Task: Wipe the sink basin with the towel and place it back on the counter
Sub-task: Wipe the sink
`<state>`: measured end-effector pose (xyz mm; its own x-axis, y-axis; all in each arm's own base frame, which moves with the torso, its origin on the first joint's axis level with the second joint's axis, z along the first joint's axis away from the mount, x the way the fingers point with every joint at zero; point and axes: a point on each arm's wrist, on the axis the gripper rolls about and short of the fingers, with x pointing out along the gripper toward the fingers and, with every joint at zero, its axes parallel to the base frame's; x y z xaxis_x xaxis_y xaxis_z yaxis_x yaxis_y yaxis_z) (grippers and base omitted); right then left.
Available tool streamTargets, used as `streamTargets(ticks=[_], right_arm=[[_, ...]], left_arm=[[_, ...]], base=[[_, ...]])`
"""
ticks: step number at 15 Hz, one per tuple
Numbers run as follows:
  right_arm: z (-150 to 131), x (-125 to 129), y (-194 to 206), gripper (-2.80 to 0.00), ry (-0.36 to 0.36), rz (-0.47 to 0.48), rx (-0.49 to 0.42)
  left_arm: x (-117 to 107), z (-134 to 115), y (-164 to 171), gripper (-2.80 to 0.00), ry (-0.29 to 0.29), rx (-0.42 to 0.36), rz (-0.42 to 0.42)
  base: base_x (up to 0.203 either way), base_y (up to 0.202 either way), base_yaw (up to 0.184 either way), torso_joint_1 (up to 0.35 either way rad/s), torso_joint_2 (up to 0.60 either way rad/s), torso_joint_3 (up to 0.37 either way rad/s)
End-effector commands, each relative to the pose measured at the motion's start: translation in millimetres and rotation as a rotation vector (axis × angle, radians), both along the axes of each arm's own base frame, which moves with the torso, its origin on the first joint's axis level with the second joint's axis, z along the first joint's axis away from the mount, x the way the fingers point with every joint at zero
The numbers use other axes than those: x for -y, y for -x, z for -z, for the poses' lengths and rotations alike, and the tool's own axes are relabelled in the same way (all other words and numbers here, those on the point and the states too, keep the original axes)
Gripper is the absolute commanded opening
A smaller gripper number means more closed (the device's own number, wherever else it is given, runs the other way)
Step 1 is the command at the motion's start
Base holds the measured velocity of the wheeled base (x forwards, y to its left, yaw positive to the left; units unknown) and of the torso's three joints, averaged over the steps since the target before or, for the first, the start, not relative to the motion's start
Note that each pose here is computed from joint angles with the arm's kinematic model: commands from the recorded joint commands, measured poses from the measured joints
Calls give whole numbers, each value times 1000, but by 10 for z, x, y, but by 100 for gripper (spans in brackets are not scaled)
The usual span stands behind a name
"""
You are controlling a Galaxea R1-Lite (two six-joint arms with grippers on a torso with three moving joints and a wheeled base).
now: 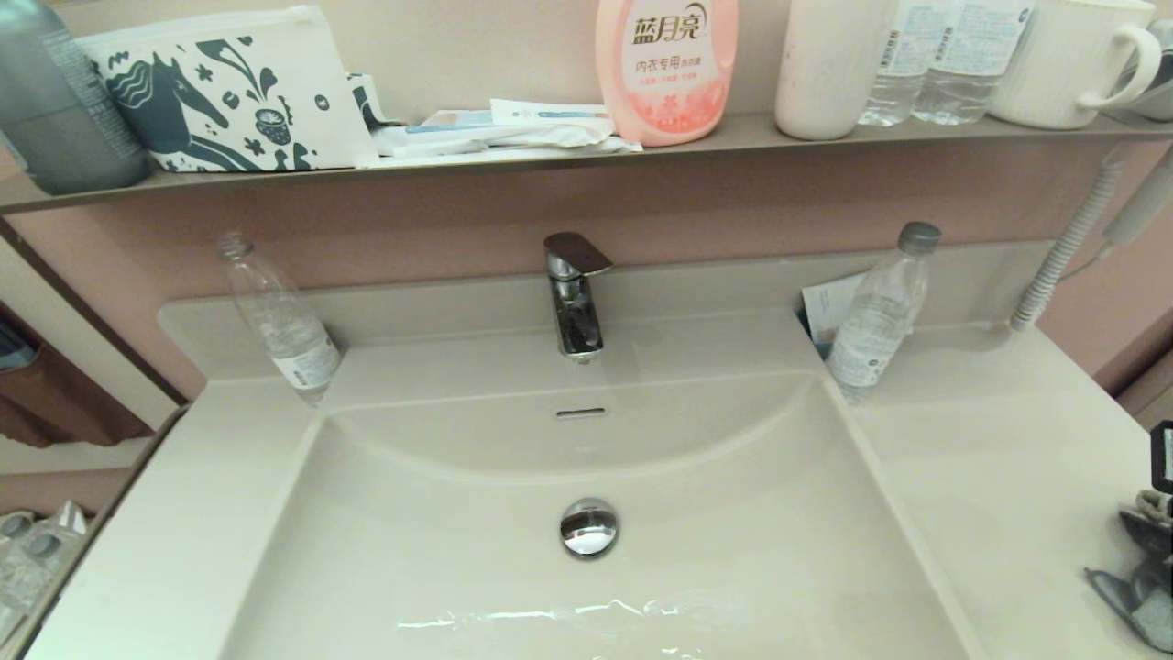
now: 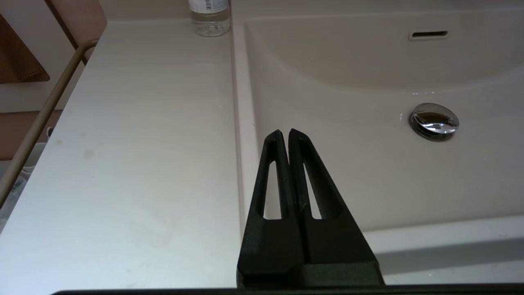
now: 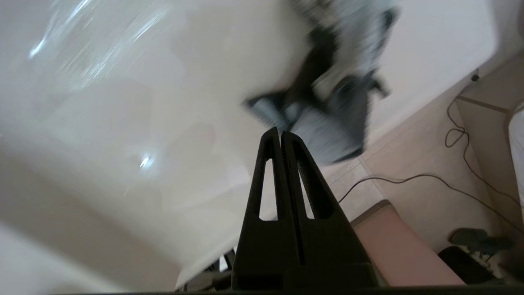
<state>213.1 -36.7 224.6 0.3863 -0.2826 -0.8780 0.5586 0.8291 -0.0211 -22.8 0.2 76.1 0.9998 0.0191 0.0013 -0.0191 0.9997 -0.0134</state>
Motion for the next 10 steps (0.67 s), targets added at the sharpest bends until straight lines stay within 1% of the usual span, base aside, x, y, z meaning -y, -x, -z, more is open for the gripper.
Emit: streamTargets(ticks=[1, 4, 5, 7, 10], right_arm=[[-81, -160, 110, -280, -10, -50, 24], [-202, -419, 380, -280, -140, -165, 43], [-244, -498, 479, -280, -170, -194, 56], [-359, -565, 721, -280, -213, -202, 118], [-552, -510, 1260, -280, -257, -218, 281]], left_arm=[[0, 0, -1, -280, 0, -1, -1], [0, 0, -1, -280, 0, -1, -1], [0, 0, -1, -280, 0, -1, -1], [0, 0, -1, -280, 0, -1, -2], [0, 0, -1, -280, 0, -1, 0]], base=[[0, 0, 0, 0, 0, 0], [0, 0, 0, 0, 0, 0], [0, 0, 0, 0, 0, 0], [0, 0, 0, 0, 0, 0], [0, 0, 0, 0, 0, 0]])
